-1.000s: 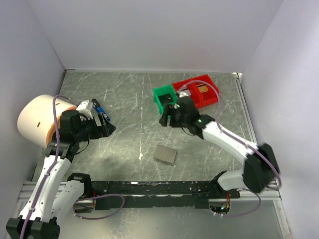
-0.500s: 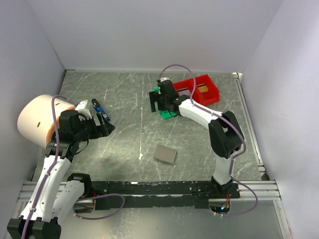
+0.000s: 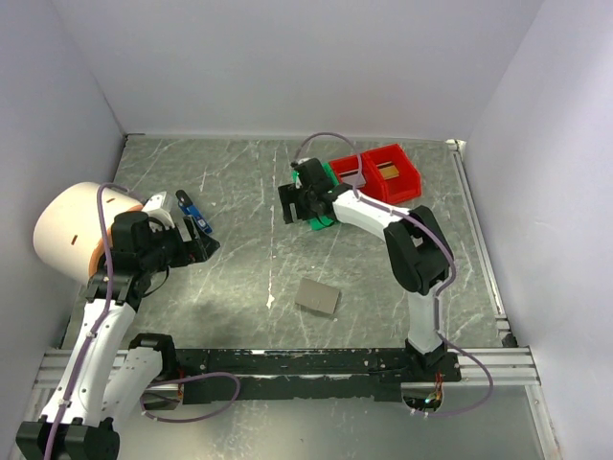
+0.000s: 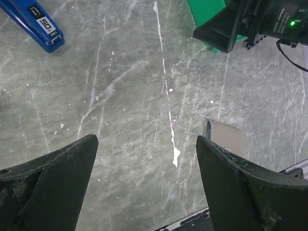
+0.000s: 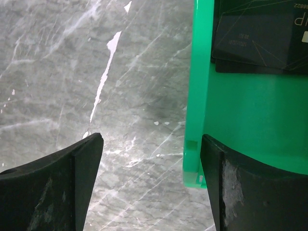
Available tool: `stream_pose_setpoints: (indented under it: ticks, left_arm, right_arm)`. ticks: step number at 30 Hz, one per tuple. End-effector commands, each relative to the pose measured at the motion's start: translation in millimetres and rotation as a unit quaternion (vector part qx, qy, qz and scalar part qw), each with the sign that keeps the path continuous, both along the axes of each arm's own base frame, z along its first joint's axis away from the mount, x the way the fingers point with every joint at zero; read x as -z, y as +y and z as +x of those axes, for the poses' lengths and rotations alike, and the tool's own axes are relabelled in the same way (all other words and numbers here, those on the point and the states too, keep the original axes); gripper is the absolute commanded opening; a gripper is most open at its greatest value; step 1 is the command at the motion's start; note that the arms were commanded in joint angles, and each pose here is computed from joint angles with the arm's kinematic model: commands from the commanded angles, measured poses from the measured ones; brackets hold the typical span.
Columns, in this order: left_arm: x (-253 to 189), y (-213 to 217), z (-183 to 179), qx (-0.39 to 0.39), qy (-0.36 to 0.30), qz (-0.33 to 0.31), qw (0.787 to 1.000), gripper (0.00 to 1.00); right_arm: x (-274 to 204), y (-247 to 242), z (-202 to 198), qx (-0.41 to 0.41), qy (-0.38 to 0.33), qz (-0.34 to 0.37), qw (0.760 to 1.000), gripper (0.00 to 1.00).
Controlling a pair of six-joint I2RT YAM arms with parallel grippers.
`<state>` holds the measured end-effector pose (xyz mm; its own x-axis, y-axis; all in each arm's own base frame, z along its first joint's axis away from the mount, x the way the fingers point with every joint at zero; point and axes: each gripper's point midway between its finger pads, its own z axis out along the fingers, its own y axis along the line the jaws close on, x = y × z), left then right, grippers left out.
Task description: Take the credit cards out of the card holder
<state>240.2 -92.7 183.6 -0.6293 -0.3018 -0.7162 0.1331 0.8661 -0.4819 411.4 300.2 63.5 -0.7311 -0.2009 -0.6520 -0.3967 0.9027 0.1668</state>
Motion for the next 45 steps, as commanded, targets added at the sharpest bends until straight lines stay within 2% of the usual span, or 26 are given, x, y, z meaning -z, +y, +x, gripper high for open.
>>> stream_pose_setpoints:
  ticks: [1, 8, 15, 21, 25, 29, 33, 36, 41, 45]
  left_arm:
    - [-5.8, -0.8, 3.3, 0.008, -0.018, -0.003, 1.000, 0.95]
    - [-5.6, 1.4, 3.3, 0.000, -0.017, -0.001, 1.000, 0.95]
    - [-6.2, 14.6, 5.0, -0.042, -0.012, 0.012, 0.999, 0.95]
    - [-9.4, 33.8, 3.8, -0.101, -0.012, 0.024, 0.994, 0.95]
    - [-9.9, 39.0, 1.6, -0.120, -0.012, 0.026, 0.992, 0.95]
    - [-7.9, 40.8, 2.1, -0.126, -0.009, 0.026, 0.992, 0.95]
    - [-3.2, 38.1, 3.4, -0.118, 0.001, 0.026, 0.993, 0.95]
    - [-1.6, 36.2, 3.8, -0.111, 0.005, 0.026, 0.993, 0.95]
    - [-1.7, 34.4, 4.1, -0.104, 0.004, 0.025, 0.994, 0.95]
    - [-0.9, 33.1, 4.5, -0.100, 0.005, 0.023, 0.995, 0.95]
  right_arm:
    - [-4.8, 24.7, -27.7, -0.033, 0.014, 0.018, 0.999, 0.81]
    - [-9.0, 65.5, -62.9, -0.058, 0.024, 0.031, 0.998, 0.81]
    - [-15.5, 115.1, -94.5, -0.075, 0.028, 0.052, 0.995, 0.81]
    - [-14.5, 155.8, -108.3, -0.097, 0.034, 0.064, 0.993, 0.81]
    - [-37.0, 166.2, -103.9, -0.103, 0.003, 0.055, 0.993, 0.81]
    - [-77.1, 141.2, -80.9, -0.067, -0.072, 0.017, 0.995, 0.84]
    - [-120.7, 80.5, -55.7, 0.002, -0.142, -0.021, 0.990, 0.87]
    - [-133.0, 16.6, -36.2, 0.063, -0.140, -0.010, 0.988, 0.88]
    - [-111.9, -77.1, -19.6, 0.140, -0.113, -0.008, 0.984, 0.88]
    - [-87.7, -104.9, -13.9, 0.144, -0.076, -0.014, 0.987, 0.88]
